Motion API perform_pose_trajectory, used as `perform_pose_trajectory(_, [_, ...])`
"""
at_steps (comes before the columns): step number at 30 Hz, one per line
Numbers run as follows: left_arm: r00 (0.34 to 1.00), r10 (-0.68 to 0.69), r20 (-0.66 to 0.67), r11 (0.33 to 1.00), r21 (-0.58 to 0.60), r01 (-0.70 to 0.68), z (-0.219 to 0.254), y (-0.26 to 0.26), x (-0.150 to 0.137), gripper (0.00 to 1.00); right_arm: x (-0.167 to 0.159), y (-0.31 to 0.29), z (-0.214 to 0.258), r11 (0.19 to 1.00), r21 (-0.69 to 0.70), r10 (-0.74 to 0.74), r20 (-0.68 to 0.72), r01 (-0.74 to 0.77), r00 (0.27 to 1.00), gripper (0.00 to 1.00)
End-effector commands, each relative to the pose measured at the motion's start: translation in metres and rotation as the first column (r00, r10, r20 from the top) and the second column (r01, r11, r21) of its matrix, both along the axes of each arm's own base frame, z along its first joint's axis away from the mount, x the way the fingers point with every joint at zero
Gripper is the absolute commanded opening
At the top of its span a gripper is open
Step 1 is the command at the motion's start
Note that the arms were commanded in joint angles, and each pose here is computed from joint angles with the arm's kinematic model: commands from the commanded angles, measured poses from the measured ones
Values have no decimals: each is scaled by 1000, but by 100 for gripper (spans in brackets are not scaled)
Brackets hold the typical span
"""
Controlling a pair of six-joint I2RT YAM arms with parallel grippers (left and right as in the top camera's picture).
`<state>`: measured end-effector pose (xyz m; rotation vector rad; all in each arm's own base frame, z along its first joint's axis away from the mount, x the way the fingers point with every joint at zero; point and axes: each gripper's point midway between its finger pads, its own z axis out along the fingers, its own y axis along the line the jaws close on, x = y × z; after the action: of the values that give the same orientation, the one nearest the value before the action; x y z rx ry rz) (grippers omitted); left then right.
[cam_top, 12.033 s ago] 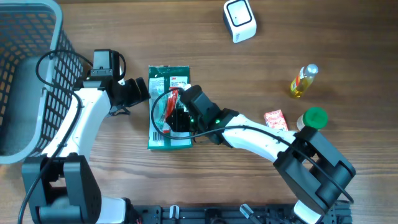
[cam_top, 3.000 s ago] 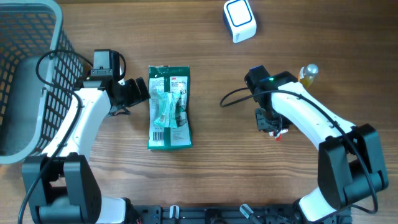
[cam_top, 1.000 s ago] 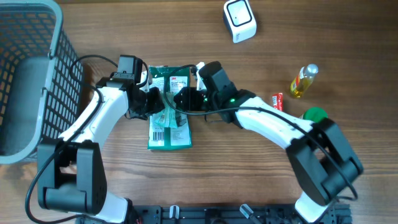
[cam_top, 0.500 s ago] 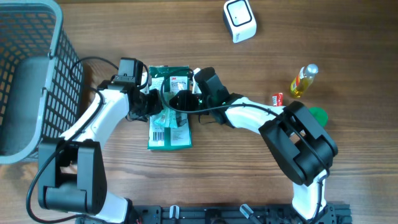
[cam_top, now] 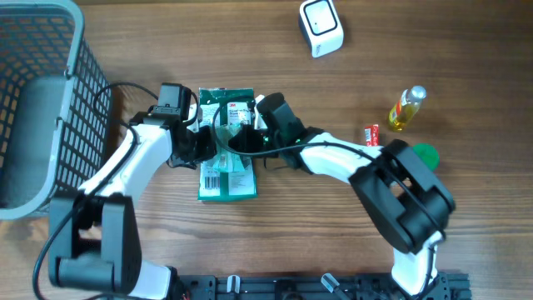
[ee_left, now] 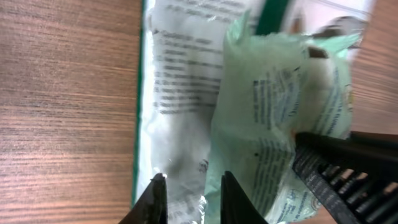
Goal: Scan the item barcode
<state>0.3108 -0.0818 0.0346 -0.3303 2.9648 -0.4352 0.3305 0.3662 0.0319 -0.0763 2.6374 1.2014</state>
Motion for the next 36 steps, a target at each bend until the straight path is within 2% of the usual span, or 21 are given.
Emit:
perform_pose_trajectory(1, [989,-39,143,988,-144,59,54,-25,15,23,3,-15,36,1000,-2,2,44,-2,999,4])
perform_pose_trajectory(2, [987,-48,155,979,-187,77,62,-32,13,22,2,-24,30,999,-39,-8,27,9,1000,4])
perform_pose_trajectory(6, [987,-90,136,936,-326,130,70,-56,4,5,-3,-42,16,995,-99,-22,-36,19,999,4])
perform_pose_trajectory(7, [982,-122,142,924,-345,165,70,-62,2,4,-2,-45,14,994,-107,-25,-41,20,999,4])
perform_pose_trajectory(9, [973,-179,145,900,-375,221,68,-71,-4,4,-2,-51,12,993,-118,-33,-53,26,998,4])
perform_pose_trajectory(13, [974,-209,82,876,-427,224,55,-83,-12,4,-3,-59,5,986,-163,-53,-68,42,996,4])
perform_pose_trajectory(16, [960,-272,70,830,-487,271,49,-97,-20,4,-3,-63,2,982,-181,-65,-67,52,996,4])
perform_pose_trajectory(23, [959,-282,-7,832,-500,241,26,-99,-28,4,-4,-66,1,983,-176,-65,-89,48,994,5])
perform_pose_trajectory(25, [959,-282,5,831,-499,247,26,-100,-26,4,-4,-69,0,981,-184,-72,-99,53,992,16])
perform_pose_trajectory(27, [960,-280,16,833,-493,251,25,-100,-23,4,-5,-70,-1,981,-188,-70,-101,50,992,22])
perform_pose_trajectory(34, [963,-270,-5,846,-479,235,11,-97,-26,4,-5,-70,-1,981,-191,-62,-94,43,994,24])
perform_pose_trajectory(36, [959,-283,2,795,-559,236,22,-107,-30,4,-3,-73,-2,978,-203,-72,-88,53,994,24])
